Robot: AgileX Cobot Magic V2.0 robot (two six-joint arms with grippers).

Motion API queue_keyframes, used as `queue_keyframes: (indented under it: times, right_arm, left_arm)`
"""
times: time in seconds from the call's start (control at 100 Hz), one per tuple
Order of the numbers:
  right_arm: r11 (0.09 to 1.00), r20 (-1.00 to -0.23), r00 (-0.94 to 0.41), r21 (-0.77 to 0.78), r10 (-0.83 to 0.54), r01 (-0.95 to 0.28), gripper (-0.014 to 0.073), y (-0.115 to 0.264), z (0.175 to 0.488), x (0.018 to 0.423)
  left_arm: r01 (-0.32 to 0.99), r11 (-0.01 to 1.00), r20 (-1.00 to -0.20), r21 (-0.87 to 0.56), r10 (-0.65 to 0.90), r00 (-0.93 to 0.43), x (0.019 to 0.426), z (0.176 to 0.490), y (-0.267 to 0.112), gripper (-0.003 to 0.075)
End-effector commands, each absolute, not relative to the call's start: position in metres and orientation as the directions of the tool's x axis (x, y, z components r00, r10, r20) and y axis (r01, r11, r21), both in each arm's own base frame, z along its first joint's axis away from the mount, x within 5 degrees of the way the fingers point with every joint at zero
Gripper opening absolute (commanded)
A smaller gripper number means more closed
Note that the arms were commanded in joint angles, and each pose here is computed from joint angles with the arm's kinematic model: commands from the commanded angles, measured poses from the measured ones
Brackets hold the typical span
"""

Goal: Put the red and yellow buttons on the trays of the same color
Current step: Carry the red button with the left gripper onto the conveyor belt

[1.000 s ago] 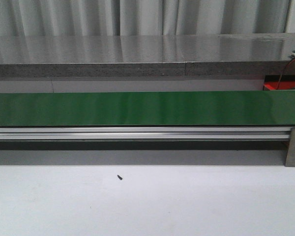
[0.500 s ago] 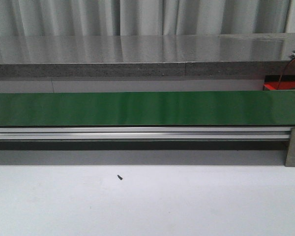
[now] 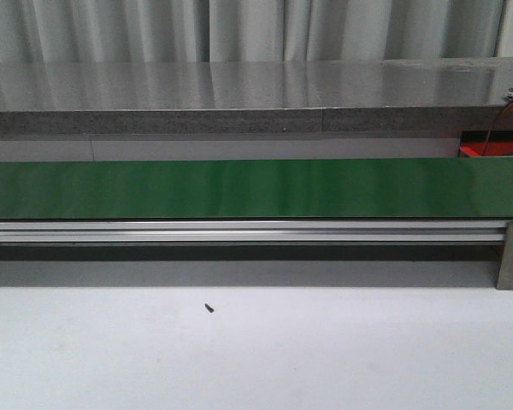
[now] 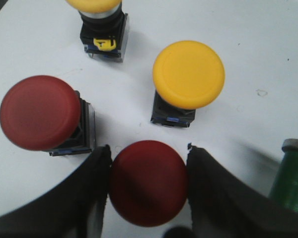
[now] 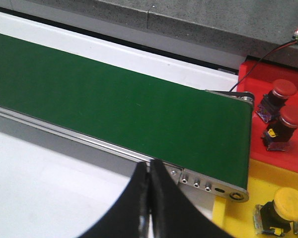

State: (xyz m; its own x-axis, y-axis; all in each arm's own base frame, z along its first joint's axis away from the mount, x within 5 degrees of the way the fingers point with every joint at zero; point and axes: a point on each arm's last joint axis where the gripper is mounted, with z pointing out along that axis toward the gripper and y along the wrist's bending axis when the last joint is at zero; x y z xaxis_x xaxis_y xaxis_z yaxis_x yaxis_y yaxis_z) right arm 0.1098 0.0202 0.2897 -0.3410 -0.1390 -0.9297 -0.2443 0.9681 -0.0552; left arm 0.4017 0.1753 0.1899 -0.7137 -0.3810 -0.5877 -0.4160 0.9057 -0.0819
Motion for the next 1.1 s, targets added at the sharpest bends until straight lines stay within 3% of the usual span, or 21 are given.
queue_keyframes:
  times: [0.0,0.56,0.76,1.09]
  right_arm:
    - [0.975,-0.957,-0.266,-0.057,-0.114,-0.213,-0.0096,0.018,0.303,0.112]
    - [0.975,-0.957,-0.266,-0.057,-0.114,-0.213,-0.0096,0.018,0.303,0.112]
    - [0.975,-0.957,-0.266,-0.057,-0.114,-0.213,-0.0096,0.018,0.303,0.112]
    - [0.975,-0.957,-0.266,-0.057,-0.114,-0.213,-0.0096,0.018,0.303,0.112]
  left_arm:
    - [-0.417,0.904,-0.707,-0.097,-0.357,-0.61,0.399,0.244,0.174,0.0145]
    - [-0.344,0.934,-0.755,-0.094,-0.292,-0.587,0.341,0.352,0.134,0.0145]
    - [-0.252,0.964,-0.738,-0.085,-0.231,-0.635,0.341,0.352,0.1,0.0145]
    - [-0.14,0.986,-0.698,-0.094,-0.165,-0.696,0.347,0.321,0.055,0.0133]
